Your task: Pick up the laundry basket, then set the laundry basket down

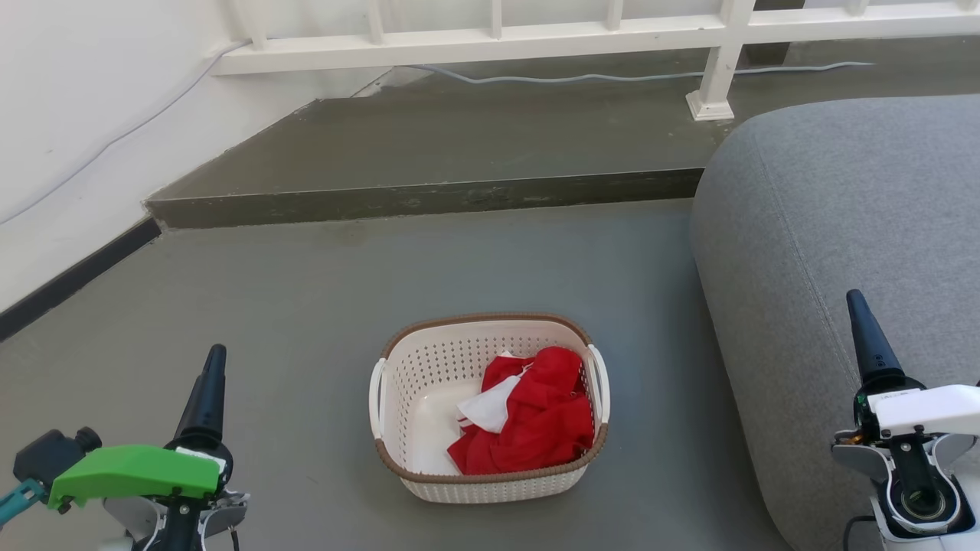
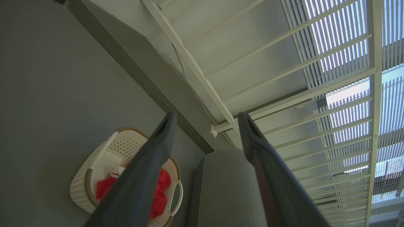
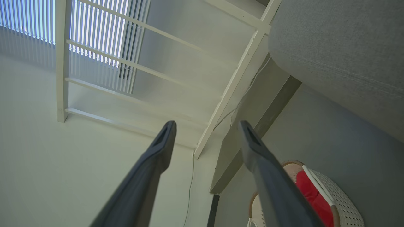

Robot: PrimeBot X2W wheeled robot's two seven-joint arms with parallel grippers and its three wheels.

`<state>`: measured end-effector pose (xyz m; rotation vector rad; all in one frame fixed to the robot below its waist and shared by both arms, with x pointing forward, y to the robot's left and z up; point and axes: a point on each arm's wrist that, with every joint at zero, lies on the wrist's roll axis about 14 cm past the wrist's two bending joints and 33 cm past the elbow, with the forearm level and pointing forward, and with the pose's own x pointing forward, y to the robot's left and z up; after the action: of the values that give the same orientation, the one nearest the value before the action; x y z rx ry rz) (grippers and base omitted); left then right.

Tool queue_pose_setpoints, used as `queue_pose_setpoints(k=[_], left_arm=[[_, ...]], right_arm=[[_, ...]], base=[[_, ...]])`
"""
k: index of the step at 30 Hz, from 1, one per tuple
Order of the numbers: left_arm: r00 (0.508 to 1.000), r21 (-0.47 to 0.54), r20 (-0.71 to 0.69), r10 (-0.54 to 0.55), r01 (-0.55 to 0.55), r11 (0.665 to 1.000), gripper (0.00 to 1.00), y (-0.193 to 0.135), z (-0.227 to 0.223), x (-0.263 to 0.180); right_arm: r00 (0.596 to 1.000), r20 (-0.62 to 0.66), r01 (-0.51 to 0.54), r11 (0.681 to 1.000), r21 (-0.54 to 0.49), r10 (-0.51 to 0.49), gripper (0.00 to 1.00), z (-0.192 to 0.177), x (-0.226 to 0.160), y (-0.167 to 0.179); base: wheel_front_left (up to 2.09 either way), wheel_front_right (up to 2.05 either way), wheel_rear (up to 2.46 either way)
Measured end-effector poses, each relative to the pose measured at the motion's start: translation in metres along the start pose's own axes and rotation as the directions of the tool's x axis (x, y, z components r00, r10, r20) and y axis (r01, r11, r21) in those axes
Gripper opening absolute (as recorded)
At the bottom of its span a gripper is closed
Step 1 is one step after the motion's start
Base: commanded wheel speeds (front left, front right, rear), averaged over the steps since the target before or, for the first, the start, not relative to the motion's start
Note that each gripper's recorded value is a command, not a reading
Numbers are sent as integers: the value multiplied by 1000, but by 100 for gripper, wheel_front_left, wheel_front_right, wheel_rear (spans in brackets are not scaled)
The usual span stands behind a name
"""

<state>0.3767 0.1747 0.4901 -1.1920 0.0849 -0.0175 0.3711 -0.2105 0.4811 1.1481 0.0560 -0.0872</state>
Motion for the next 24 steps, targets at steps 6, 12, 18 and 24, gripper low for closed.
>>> queue_pose_setpoints(k=[6, 12, 18, 24], left_arm=[[1000, 137, -20, -11, 14, 991, 100, -4, -4, 1], [999, 282, -32, -32, 40, 959, 100, -13, -6, 5], [998, 411, -52, -31, 50, 910, 100, -15, -12, 6], [998, 518, -55, -34, 58, 854, 100, -17, -16, 7]], right_arm=[[1000, -13, -16, 990, -137, 15, 100, -1, 1, 5], [999, -29, -33, 952, -305, 25, 100, -3, 2, 10], [998, -50, -47, 900, -433, 28, 100, -9, 3, 12], [998, -62, -52, 847, -529, 22, 100, -17, 1, 10]], base=[[0, 0, 0], [0, 0, 0], [0, 0, 0], [0, 0, 0]])
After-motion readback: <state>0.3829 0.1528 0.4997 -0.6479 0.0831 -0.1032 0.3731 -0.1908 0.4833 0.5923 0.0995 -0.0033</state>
